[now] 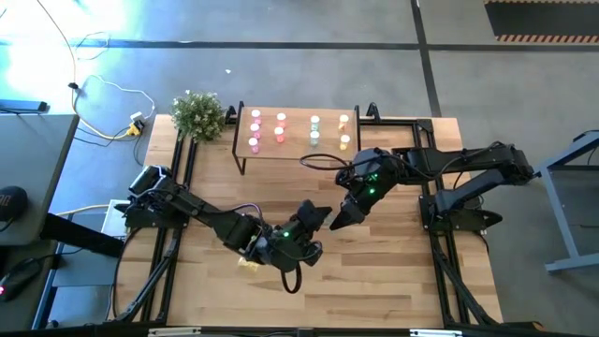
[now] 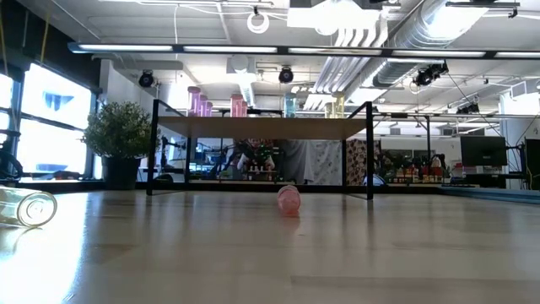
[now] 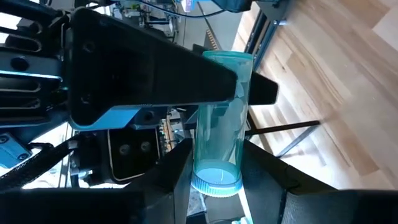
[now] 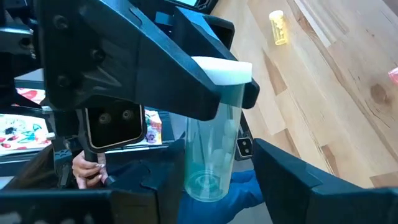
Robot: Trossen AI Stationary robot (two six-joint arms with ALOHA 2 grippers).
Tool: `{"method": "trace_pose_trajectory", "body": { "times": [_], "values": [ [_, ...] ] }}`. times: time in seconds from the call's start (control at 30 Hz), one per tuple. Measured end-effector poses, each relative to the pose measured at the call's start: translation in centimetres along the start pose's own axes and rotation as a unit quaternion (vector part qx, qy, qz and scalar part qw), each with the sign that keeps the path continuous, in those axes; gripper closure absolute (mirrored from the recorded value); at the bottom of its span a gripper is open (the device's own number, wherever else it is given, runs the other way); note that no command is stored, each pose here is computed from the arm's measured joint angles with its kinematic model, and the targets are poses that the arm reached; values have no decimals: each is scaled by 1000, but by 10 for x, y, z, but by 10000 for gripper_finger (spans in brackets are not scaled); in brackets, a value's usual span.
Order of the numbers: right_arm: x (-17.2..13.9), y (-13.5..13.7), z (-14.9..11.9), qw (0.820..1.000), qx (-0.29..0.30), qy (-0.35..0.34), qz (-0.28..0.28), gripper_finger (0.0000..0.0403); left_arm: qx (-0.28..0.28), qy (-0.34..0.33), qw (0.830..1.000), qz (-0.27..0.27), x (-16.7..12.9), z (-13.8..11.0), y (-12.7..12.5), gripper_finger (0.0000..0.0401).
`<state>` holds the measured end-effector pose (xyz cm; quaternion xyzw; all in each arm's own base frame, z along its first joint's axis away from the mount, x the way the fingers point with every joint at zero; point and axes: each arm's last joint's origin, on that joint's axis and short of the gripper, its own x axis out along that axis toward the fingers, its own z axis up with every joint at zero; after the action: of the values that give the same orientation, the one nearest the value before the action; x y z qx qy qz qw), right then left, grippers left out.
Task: Pick and place medicine bottles onto shelf by color
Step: Put the blue pill bottle on the shelf aligned with the other blue pill bottles
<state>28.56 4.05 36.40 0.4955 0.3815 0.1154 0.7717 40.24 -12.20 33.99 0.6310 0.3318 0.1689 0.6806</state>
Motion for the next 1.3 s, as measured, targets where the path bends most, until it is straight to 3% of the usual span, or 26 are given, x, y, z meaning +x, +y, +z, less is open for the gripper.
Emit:
{"method": "trace_pose_trajectory", "body": {
  "times": [0.37, 0.83, 1.3],
  "values": [
    [0, 1, 0, 1000, -4, 2, 3, 311, 5, -7, 1000, -4, 0, 0, 0, 293],
    [0, 0, 0, 1000, -4, 0, 1, 314, 8, -8, 1000, -4, 0, 0, 0, 272],
    [-1, 0, 1, 1000, -15, -22, -10, 315, -90, 40, 995, 24, -6, 0, -1, 225]
  ]
}}
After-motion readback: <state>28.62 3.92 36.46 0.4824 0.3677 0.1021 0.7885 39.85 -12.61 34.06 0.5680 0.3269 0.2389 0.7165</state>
